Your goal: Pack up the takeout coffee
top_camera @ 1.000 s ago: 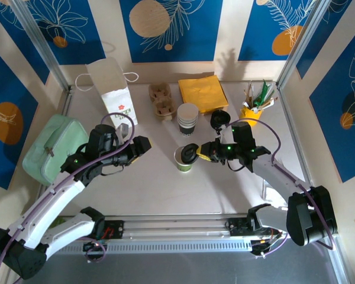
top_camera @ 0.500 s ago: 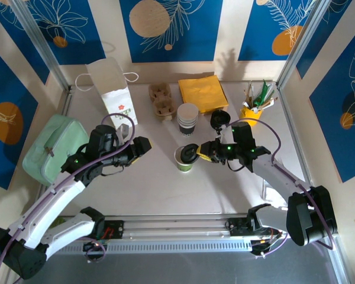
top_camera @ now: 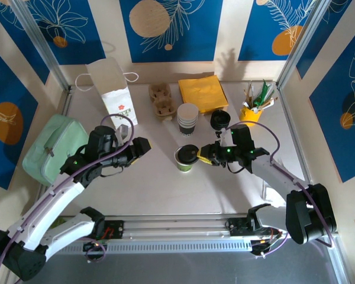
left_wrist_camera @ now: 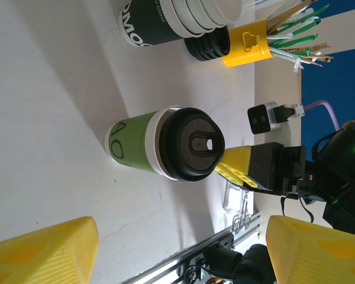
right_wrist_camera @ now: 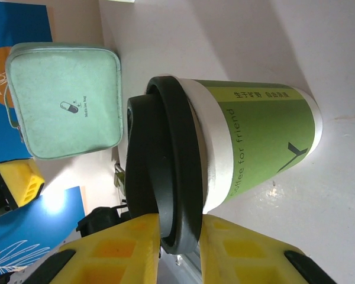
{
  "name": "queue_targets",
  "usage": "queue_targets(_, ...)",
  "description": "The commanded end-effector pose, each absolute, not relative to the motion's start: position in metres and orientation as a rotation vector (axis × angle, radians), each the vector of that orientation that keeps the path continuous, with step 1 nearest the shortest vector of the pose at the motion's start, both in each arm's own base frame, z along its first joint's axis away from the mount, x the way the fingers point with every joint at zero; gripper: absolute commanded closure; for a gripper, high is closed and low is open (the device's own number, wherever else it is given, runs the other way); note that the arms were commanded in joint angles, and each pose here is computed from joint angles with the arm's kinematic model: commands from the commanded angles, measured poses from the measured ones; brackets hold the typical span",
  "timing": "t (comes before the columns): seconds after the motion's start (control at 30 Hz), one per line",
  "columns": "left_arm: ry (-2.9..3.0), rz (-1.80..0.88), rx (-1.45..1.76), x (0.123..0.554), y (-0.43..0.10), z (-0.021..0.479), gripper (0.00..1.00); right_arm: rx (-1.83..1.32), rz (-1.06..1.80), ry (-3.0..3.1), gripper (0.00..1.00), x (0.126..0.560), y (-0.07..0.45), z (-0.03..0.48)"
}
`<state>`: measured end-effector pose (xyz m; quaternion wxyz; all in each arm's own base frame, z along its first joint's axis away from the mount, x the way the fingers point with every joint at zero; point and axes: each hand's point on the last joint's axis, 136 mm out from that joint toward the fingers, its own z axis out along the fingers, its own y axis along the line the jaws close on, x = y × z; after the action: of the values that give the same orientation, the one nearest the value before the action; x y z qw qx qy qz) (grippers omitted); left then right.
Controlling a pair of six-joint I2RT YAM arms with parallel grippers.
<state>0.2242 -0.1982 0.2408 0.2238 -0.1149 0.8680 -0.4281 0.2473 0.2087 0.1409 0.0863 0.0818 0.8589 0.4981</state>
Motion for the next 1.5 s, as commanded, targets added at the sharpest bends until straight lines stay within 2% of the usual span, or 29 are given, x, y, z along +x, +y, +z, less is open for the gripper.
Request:
queue_targets(0.0,2.384,-1.193,-0.322,0.224,-0.196,0.242,0.25,0.241,1.468,2.577,0.75,0.245,0.207,0.133)
queue_targets(0.93,2.392,-1.199,-0.332,0.225,-0.196,0.239,0.25,0.214,1.474,2.596,0.75,0.249,0.215,0.127)
queue_targets(1.47,2.398,-1.223,-0.325,0.229,-0.202,0.239,0.25,0.197,1.46,2.604,0.7,0.249,0.219,0.13)
